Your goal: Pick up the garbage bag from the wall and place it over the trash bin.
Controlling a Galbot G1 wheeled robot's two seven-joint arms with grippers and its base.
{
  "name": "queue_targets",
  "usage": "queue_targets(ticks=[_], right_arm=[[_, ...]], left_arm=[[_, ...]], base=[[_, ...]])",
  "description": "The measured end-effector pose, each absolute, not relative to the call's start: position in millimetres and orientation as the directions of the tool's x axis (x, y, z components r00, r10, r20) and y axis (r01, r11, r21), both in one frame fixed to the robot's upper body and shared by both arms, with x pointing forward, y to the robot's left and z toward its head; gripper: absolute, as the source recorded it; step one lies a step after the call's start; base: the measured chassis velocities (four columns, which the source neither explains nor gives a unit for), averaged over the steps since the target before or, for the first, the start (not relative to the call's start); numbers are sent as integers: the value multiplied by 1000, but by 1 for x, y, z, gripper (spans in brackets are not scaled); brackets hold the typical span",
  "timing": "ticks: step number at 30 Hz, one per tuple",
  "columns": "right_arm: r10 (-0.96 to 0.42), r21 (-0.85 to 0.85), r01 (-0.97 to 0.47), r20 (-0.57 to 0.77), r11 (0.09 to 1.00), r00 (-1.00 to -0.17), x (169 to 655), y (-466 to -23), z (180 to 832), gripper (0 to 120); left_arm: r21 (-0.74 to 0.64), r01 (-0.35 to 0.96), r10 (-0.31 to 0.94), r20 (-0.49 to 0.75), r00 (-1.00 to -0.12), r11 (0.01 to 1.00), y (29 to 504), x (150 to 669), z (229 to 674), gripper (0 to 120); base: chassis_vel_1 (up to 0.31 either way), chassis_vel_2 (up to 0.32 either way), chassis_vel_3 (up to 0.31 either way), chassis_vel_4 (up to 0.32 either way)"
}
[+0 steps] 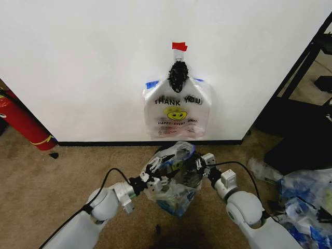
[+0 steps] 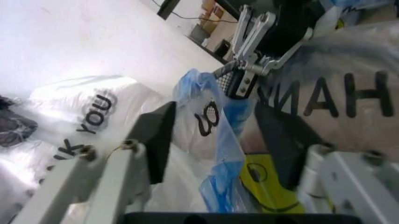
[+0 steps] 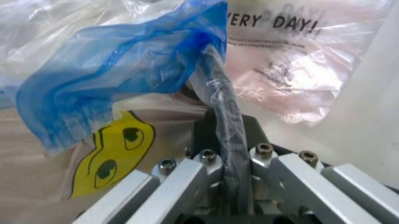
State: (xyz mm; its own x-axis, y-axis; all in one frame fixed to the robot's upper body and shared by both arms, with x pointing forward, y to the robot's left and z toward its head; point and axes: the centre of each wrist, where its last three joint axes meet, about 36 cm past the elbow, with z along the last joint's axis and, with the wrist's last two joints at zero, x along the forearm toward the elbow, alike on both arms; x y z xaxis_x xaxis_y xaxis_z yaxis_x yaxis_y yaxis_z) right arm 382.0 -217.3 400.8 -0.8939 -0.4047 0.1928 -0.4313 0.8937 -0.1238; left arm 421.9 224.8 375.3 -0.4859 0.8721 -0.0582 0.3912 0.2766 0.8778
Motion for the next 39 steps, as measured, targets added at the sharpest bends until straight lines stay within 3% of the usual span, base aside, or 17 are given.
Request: queue_targets(ticks=[2,5,9,14,21,33,39], right_arm=[[-406,-124,-433,193,893,-893,382,-217,401,0],[-407,-123,-433,192,893,-893,382,-216,401,0],[-409,-121,-435,192,892,-892,382,-216,401,0],[-411,-117,-437,193,892,-891,381,-215,401,0],[-415,-115,-440,189,891,-890,381,-216,401,0],[-461,-214,-479,129,851,-878,391,-240,384,0],[-540,-255,-542,83,801,-837,398,-263,374,0]], left_arm=[[880,387,871,-57,-487,274,223,426,374,41],[881,384,870,-58,-490,275,223,428,374,39],[882,370,859,-72,-506,292,223,430,374,15],[882,366,852,-71,-519,297,223,430,374,1],[870,382,852,-77,-518,311,222,426,375,0],[664,513,789,-198,-581,544,222,411,384,0],[513,540,714,-235,-660,668,226,410,389,0]], base=[[0,0,0,0],[0,0,0,0],[0,0,0,0],[0,0,0,0],[0,0,0,0],[0,0,0,0],[0,0,0,0]])
